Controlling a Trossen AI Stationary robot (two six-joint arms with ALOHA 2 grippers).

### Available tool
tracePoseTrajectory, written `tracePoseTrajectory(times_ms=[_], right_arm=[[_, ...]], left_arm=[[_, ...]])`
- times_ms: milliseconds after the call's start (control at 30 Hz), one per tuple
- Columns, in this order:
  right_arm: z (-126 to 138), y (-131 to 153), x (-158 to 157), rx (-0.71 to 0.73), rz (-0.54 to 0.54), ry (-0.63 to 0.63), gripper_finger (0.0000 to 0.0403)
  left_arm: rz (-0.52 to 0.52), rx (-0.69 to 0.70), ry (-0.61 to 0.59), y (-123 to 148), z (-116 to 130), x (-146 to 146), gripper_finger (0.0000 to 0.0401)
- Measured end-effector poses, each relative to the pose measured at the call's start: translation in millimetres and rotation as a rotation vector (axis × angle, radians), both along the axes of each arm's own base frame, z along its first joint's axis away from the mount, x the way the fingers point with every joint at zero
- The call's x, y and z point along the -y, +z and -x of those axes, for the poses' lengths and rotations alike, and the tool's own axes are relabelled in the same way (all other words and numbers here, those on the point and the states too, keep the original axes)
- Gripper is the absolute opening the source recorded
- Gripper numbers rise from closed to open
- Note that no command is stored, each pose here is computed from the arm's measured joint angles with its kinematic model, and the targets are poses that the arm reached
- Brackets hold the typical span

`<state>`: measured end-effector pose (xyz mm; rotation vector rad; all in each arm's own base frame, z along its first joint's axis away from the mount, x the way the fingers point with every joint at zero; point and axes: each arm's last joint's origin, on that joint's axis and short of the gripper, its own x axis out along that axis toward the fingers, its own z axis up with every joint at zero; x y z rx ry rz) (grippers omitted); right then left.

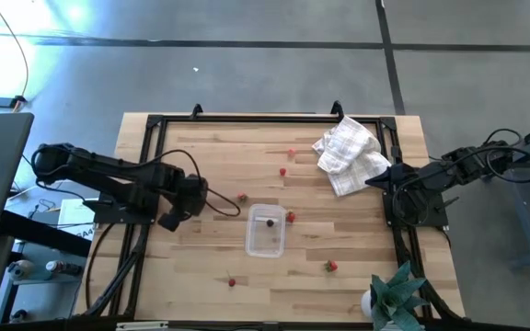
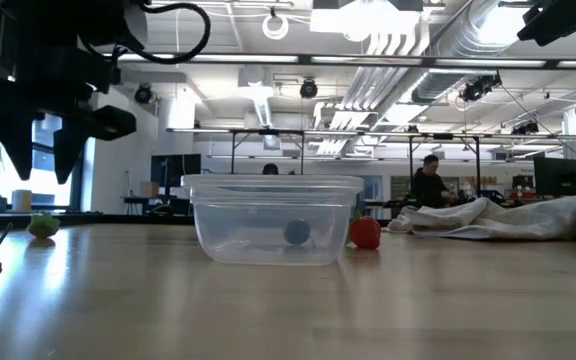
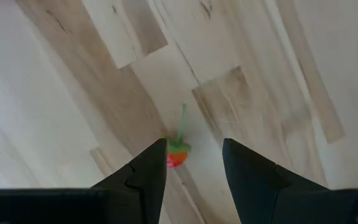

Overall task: Pick and placing Produce into tupperware
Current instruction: Put the red strawberry into the transparent container

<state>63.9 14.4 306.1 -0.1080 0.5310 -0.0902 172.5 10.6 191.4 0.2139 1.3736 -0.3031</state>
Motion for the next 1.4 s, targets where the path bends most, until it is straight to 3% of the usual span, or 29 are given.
tracePoseTrajectory(times_ms=[267, 433, 667, 867, 1133, 1400], right_arm=[[0.0, 0.0, 0.0, 0.000, 0.000, 0.000, 0.0000], [0.0, 0.0, 0.0, 0.000, 0.000, 0.000, 0.0000], [0.0, 0.0, 0.0, 0.000, 0.000, 0.000, 0.0000], [0.0, 0.0, 0.0, 0.000, 0.000, 0.000, 0.0000], [0.0, 0.0, 0.0, 0.000, 0.000, 0.000, 0.0000], [0.0, 0.0, 0.0, 0.000, 0.000, 0.000, 0.0000]], left_arm=[[0.047, -0.003, 0.190, -0.1, 1.5, -17.2, 0.0145], [0.036, -0.025, 0.542, -0.3, 5.7, -35.4, 0.0145], [0.164, -0.102, 1.140, -0.9, 11.5, -41.9, 0.0145], [0.198, -0.116, 1.473, -0.9, 11.6, -42.4, 0.0145], [0.229, -0.168, 1.786, -1.4, 14.7, -41.2, 0.0145], [0.179, -0.169, 1.980, -1.7, 14.6, -29.5, 0.0145]])
